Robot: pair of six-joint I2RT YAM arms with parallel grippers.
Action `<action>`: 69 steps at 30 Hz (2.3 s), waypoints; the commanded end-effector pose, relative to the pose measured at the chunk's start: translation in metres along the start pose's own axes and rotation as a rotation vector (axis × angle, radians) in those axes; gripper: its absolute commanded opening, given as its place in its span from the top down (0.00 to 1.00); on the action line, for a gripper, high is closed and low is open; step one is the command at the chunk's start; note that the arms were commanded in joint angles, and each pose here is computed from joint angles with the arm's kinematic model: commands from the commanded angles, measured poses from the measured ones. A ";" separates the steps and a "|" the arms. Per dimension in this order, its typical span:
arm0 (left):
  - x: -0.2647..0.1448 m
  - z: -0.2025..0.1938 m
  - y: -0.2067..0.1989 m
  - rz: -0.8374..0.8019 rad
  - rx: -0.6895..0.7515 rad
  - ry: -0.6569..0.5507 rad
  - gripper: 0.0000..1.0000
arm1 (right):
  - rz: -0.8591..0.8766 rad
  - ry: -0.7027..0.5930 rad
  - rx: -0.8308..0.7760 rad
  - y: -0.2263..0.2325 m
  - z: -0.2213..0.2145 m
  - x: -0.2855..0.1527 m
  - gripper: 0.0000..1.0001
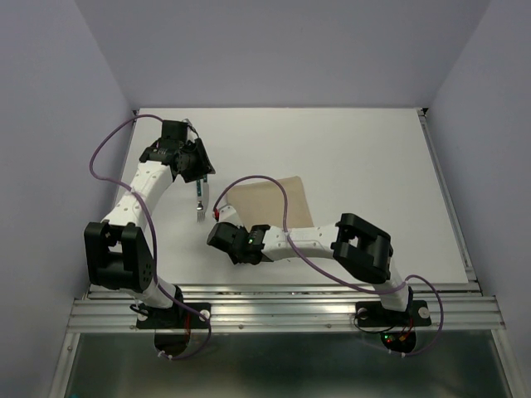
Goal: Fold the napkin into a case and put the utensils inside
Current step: Pick up the top corner of the square-folded napkin from the center of the board.
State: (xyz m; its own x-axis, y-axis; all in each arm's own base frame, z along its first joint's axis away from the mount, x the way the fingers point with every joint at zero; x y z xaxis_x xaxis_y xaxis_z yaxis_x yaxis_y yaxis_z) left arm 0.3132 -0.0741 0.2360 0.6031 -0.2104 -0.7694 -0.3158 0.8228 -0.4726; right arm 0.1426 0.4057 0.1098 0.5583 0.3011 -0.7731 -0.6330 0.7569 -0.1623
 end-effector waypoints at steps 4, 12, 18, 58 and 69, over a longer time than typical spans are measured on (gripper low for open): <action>0.003 0.001 0.001 -0.011 0.016 -0.003 0.48 | -0.013 -0.090 0.058 -0.004 0.027 -0.022 0.62; 0.005 0.001 0.001 -0.012 0.015 0.001 0.48 | -0.019 -0.106 0.069 -0.006 0.030 -0.026 0.71; 0.006 0.001 0.001 -0.015 0.017 0.005 0.48 | -0.018 -0.106 0.067 -0.005 0.030 -0.026 0.75; 0.008 0.002 -0.001 -0.023 0.016 0.018 0.49 | -0.063 -0.145 0.101 -0.011 0.036 -0.033 0.61; 0.008 0.002 -0.001 -0.023 0.019 0.017 0.49 | -0.065 -0.138 0.095 -0.010 0.035 -0.029 0.87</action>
State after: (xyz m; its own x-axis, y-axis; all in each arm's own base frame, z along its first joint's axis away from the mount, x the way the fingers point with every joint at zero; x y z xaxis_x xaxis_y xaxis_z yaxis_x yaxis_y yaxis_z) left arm 0.3173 -0.0760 0.2274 0.5822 -0.2262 -0.7809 -0.3168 0.8215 -0.4741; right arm 0.1482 0.4041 0.1278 0.6323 0.2864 -0.7199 -0.5692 0.8021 -0.1808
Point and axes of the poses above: each gripper's point midway between its finger pads, its own x axis out along the fingers, its own y axis along the line the jaws close on, z = x × y, the point moved 10 cm from there along -x, back along the fingers, and after that the axes turned 11 degrees about -x, right-handed, at the moved point
